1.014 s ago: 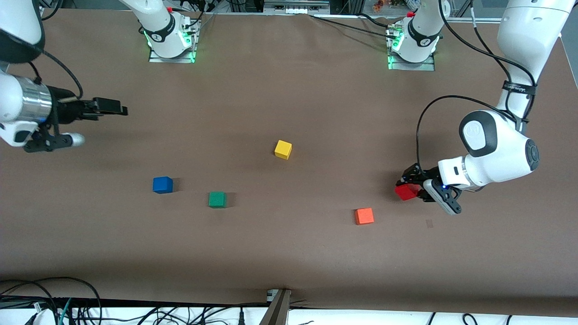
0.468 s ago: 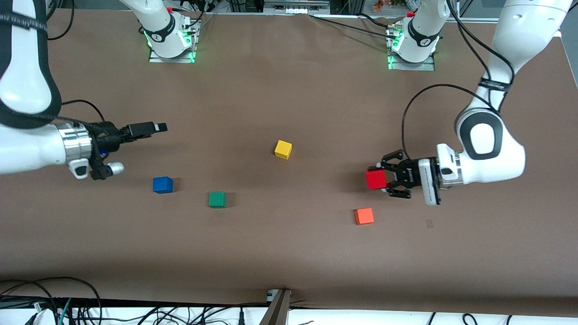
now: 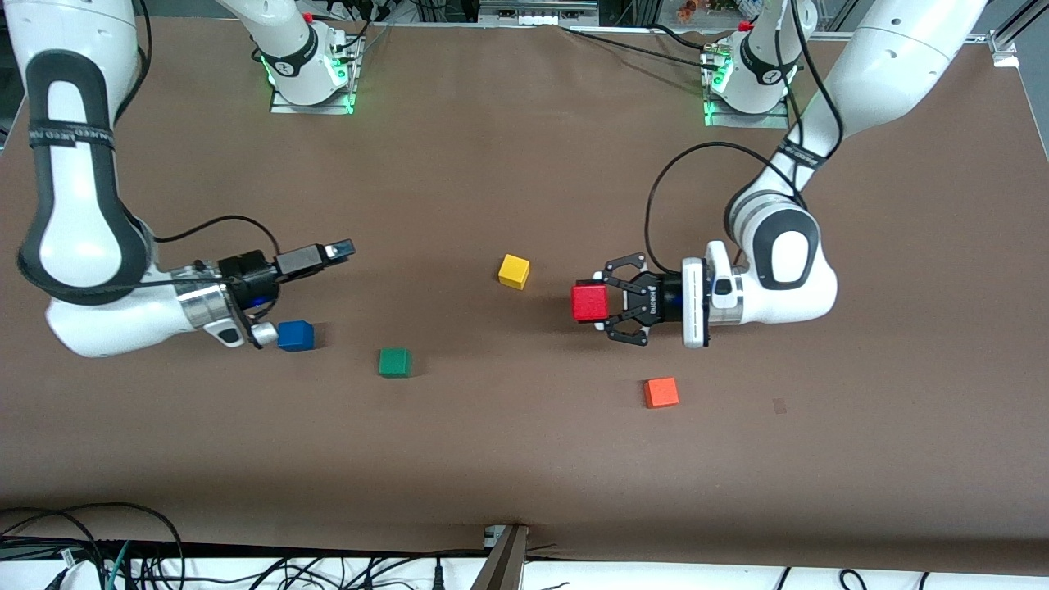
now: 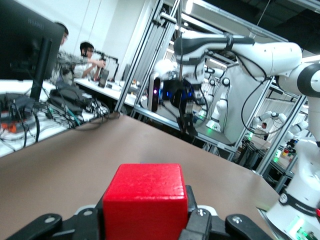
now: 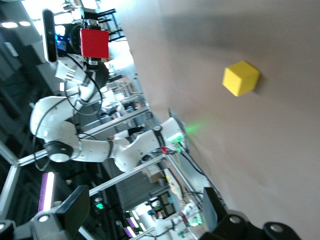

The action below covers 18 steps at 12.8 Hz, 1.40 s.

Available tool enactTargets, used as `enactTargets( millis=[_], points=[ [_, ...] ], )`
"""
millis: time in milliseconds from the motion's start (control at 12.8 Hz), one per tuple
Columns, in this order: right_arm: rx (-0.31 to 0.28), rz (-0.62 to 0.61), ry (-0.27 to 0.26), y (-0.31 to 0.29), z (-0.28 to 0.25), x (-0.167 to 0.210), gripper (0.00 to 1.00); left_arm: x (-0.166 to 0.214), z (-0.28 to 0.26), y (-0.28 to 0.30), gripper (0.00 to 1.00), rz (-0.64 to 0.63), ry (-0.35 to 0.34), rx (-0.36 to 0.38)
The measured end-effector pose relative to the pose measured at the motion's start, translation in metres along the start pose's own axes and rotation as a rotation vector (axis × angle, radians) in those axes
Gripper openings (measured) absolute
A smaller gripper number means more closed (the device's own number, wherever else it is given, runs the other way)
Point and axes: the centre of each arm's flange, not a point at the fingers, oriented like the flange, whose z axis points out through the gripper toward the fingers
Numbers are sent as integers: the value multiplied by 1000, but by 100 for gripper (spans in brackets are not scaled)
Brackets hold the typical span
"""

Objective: Pass red block to right arm, stack on blue
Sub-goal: 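Carry the red cube toward the right gripper at table center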

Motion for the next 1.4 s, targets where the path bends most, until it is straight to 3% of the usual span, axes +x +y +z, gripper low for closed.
enactTargets(
  millis=[234, 390, 546, 702, 1404],
  points=[
    [87, -6, 36, 4, 40, 14, 100, -2, 40, 6, 56, 38, 69, 47],
    [114, -7, 59, 0, 66, 22, 100, -14, 78, 21, 56, 44, 110, 74],
    [114, -12, 81, -6, 82, 28, 100, -26, 114, 41, 56, 54, 138, 81],
    [112, -16, 104, -11, 95, 32, 100, -34, 131, 52, 56, 63, 119, 98],
    [82, -23, 183, -24, 138, 45, 100, -37, 144, 61, 56, 61, 105, 111]
  ],
)
